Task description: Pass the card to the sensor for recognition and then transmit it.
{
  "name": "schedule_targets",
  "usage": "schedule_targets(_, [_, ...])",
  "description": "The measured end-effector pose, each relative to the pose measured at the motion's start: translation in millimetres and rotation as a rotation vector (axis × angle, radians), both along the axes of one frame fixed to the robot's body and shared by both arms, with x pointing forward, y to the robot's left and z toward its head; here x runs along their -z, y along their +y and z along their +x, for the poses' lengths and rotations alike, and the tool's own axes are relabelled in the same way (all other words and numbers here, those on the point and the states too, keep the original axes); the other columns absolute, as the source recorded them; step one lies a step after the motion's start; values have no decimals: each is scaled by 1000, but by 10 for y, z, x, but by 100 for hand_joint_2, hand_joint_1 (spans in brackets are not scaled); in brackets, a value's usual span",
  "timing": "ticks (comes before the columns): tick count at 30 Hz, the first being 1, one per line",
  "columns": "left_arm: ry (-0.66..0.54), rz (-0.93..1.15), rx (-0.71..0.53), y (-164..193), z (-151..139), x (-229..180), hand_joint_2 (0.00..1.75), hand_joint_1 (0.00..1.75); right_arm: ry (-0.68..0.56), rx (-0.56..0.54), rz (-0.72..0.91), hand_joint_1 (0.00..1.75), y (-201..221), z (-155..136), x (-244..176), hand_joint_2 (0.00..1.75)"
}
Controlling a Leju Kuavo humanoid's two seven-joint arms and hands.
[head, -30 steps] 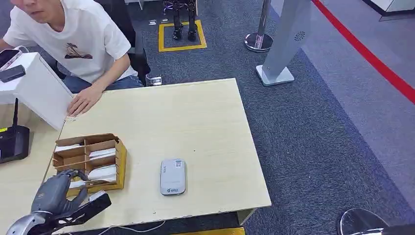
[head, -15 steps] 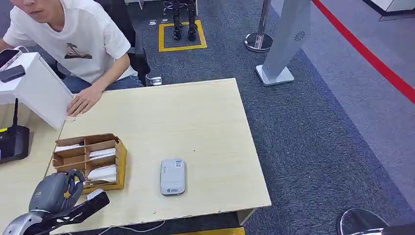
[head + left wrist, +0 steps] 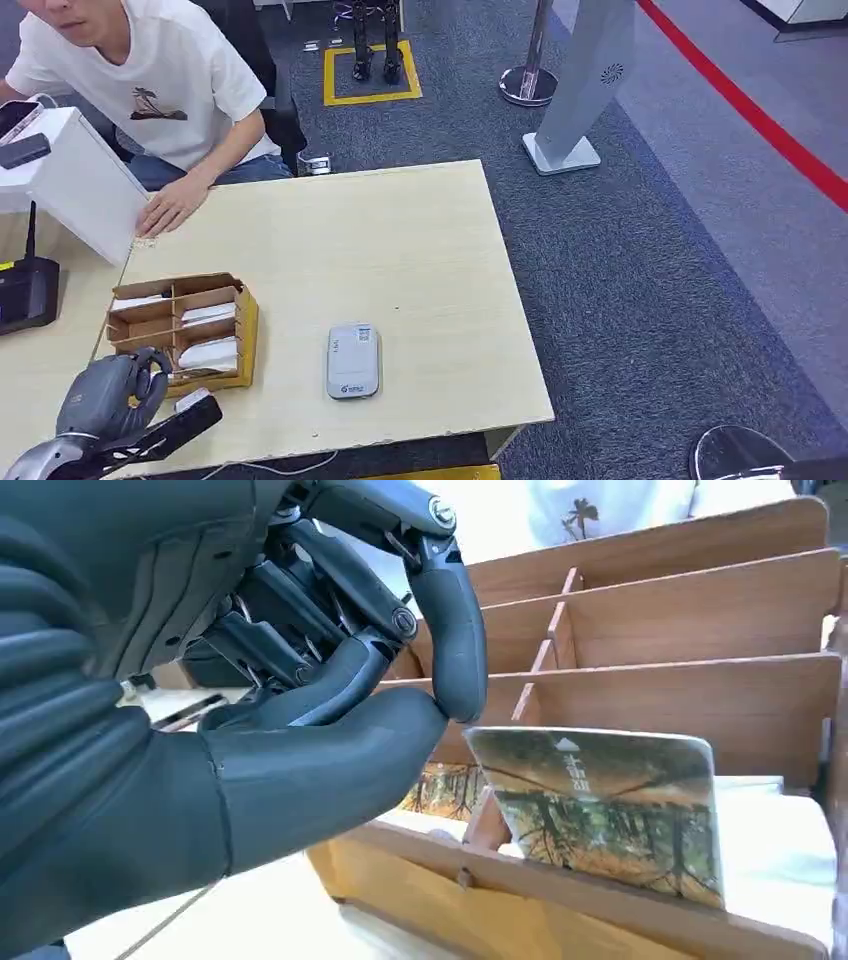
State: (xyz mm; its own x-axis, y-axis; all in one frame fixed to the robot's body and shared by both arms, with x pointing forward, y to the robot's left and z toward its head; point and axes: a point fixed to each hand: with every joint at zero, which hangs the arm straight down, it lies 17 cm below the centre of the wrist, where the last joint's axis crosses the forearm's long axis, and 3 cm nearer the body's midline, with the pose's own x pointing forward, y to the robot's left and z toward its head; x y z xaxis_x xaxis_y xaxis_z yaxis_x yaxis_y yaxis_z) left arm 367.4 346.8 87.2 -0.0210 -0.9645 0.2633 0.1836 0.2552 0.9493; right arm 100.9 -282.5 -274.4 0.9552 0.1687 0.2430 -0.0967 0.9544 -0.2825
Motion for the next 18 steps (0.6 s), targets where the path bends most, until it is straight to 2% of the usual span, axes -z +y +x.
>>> schedule_targets(10, [-23,8,-9,-5,-106,-9,175,175,7,7,-5,0,-17,-40,6,0])
schedule_targets(11, [-23,6,-11,-4,-113,-8,175,0,7,8,-5,0,-17,-39,6,0])
schedule_targets(14, [-27,5,-15,-3,-122,-10,175,0,7,8,-5,0,-17,-41,6,0])
schedule_targets(15, [-29,8,-17,-1,-120,-13,0,0,7,8,-5,0,-18,-41,6,0])
schedule_targets(18, [-31,5,-20,-7,-119,-15,0,0,7,8,-5,0,-18,-39,6,0])
